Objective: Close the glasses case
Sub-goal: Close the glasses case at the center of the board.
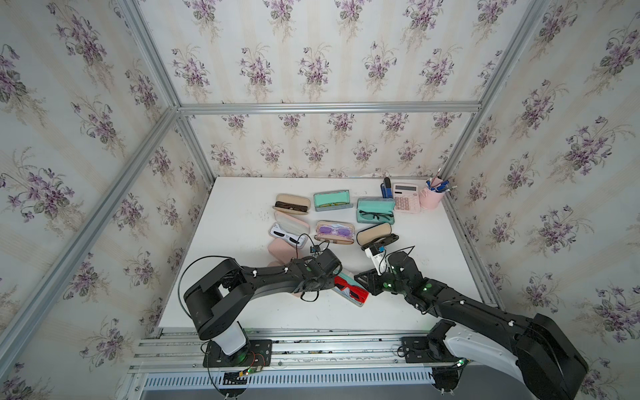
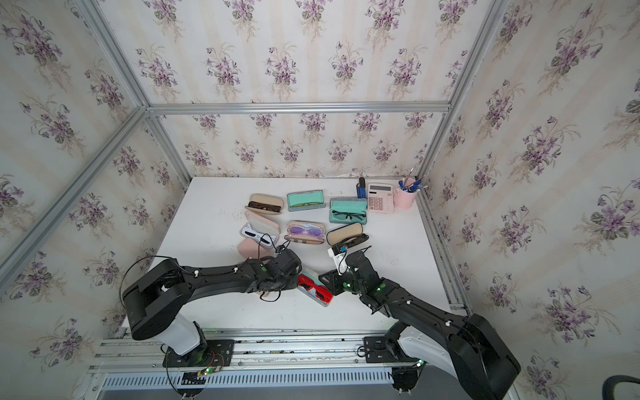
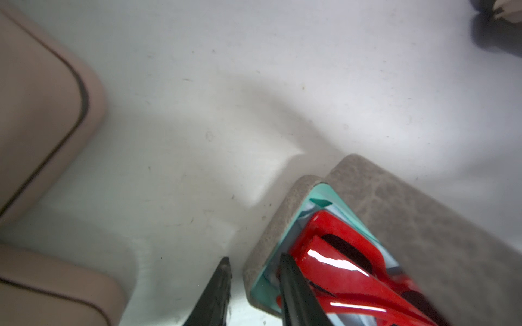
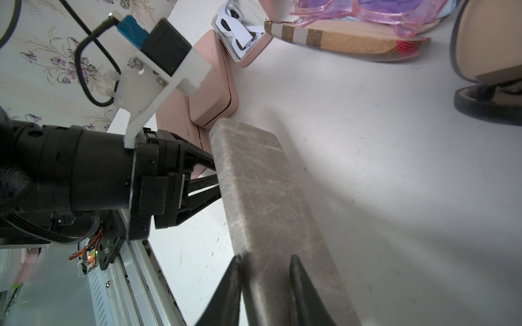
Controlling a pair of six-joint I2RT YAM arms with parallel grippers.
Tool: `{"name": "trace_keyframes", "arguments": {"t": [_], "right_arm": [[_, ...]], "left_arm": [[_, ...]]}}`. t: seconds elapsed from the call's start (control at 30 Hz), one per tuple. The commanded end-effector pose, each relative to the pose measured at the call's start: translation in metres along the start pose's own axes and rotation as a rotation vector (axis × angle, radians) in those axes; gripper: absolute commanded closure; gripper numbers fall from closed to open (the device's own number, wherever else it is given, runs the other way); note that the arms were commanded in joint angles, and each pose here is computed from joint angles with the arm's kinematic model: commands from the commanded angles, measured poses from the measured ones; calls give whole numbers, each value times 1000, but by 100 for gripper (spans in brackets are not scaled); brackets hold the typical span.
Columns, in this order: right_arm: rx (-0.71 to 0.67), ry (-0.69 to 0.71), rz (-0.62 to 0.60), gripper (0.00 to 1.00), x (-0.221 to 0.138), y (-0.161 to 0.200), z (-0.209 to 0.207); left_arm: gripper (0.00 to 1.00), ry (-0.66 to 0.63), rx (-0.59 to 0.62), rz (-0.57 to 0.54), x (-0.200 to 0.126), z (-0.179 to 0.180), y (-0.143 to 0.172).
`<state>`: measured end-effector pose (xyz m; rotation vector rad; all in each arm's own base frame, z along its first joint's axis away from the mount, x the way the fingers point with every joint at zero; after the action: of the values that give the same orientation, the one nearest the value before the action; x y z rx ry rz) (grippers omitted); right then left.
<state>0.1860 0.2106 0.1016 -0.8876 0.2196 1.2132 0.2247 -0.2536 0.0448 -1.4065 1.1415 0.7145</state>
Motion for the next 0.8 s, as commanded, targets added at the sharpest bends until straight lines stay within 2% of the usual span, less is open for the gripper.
{"name": "trace_keyframes", "arguments": {"t": [0.0,0.5,0.77], "right_arm": [[36,90,45,74,0,16,-18],[24,98,74,83,8,34,-17],[21,100,87,84,10,38,-16]], "left_arm": [[67,-22,7,41,2,6,10],[67,-19,0,44,3,8,13],[68,-11,-2,42,3,7,13]]}}
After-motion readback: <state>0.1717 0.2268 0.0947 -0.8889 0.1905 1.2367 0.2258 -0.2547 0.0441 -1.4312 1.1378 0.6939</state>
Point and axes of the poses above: each gripper's point midway between its finger pads, its own x axis out along the fingers, its own z axis along the line the jaws close on, y = z × x, the point moved 3 cm from there along -x, back along the fingers, and after that the axes turned 15 degrees about x, right-handed, at the moved point
